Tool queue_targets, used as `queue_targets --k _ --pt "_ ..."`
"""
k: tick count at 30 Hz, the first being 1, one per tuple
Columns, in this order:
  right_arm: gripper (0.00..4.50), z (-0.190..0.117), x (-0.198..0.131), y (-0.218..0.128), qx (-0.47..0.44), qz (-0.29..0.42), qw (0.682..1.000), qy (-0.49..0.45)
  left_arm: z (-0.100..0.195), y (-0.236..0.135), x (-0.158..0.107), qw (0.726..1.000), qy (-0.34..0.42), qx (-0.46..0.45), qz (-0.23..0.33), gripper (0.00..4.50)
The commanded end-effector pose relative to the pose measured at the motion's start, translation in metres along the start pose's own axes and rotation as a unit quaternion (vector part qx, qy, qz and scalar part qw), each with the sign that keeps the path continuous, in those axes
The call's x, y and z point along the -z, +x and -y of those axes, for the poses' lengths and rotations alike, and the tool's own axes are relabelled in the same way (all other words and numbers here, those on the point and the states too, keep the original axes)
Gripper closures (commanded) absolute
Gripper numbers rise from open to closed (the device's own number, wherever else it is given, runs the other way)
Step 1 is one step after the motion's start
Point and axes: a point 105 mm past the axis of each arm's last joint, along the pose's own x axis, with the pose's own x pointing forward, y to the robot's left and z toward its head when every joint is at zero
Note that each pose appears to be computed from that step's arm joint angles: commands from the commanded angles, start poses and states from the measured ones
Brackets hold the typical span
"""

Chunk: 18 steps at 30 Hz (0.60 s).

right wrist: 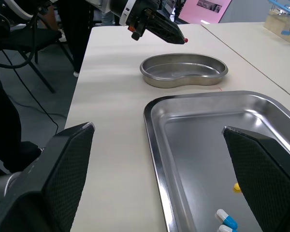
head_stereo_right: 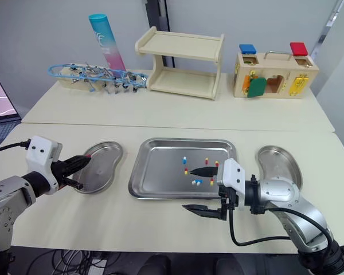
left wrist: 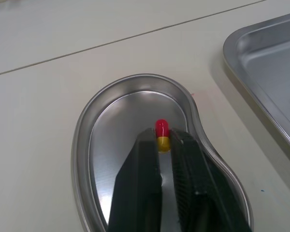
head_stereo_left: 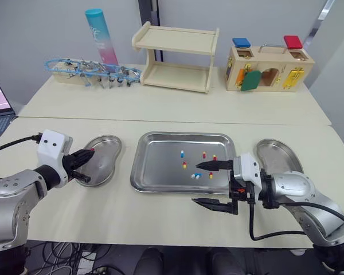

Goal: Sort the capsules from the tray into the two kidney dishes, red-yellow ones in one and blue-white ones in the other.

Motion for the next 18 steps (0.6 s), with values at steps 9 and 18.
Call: queue_targets --k 9,18 --pt "0.0 -0.005 0.004 0.0 -0.002 -0.013 0.999 -0.036 -0.002 -0.013 -0.007 1.0 0.007 -0.001 0.023 0.32" --pt "0.0 -0.004 0.021 -0.008 0.043 -0.008 0.997 -0.064 -0.005 -0.039 -0.011 0.998 0.003 0.033 0.053 0.01"
